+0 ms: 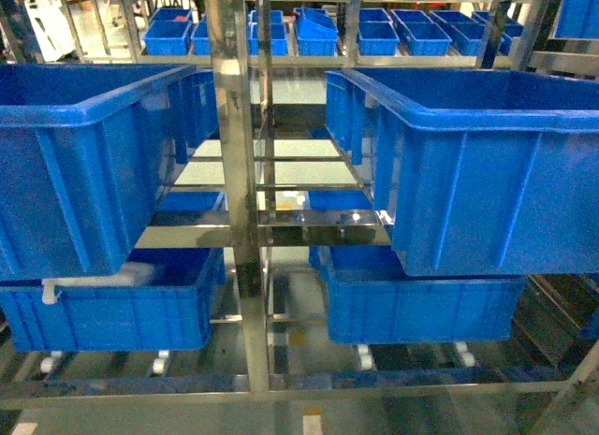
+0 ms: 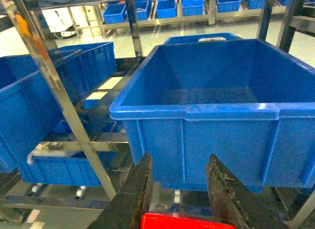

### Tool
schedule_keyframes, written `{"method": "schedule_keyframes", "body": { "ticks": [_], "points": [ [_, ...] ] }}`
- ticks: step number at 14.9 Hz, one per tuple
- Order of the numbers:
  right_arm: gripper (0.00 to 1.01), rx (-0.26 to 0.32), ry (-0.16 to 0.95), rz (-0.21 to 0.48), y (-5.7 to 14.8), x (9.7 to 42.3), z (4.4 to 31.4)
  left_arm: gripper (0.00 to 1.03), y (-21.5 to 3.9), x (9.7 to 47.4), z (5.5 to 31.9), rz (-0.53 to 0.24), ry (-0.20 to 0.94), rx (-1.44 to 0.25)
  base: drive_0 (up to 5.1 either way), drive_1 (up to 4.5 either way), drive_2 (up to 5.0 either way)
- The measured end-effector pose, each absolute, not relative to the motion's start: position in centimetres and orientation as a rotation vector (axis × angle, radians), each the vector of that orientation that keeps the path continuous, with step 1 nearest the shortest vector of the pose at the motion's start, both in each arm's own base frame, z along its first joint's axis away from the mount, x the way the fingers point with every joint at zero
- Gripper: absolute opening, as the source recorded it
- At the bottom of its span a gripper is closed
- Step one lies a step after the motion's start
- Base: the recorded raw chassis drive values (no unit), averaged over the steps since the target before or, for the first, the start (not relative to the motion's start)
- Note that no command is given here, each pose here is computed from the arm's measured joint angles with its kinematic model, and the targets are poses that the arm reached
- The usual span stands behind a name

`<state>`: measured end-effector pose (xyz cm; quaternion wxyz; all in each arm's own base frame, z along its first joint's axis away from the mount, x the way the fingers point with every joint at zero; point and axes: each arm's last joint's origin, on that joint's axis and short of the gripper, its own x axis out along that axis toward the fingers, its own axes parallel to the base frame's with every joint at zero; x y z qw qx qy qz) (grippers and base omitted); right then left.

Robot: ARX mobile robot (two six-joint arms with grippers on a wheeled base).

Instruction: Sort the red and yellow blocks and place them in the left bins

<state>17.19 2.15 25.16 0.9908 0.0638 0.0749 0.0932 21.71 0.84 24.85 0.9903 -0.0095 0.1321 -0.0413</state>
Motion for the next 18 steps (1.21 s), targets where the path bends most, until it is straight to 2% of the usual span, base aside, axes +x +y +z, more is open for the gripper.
{"method": "schedule_keyframes", "body": {
  "ticks": [7, 16, 18],
  "points": [
    [0.27, 0.128, 0.156, 0.185, 2.1, 17.3, 25.1, 0.28, 0.8, 21.7, 24.8, -0.084, 0.265, -0.019, 0.0, 4.29, -4.4],
    [0.27, 0.129, 0.156, 0.185, 2.1, 17.3, 25.1, 0.28, 0.9, 21.8, 24.7, -0.079, 0.271, -0.02, 0.0, 0.0, 0.0],
    [0.27, 0.166, 0.156, 0.207, 1.6, 19.7, 25.8, 0.28, 0.9, 21.8, 24.7, -0.078, 0.27, -0.02, 0.0, 0.0, 0.0]
  ]
}}
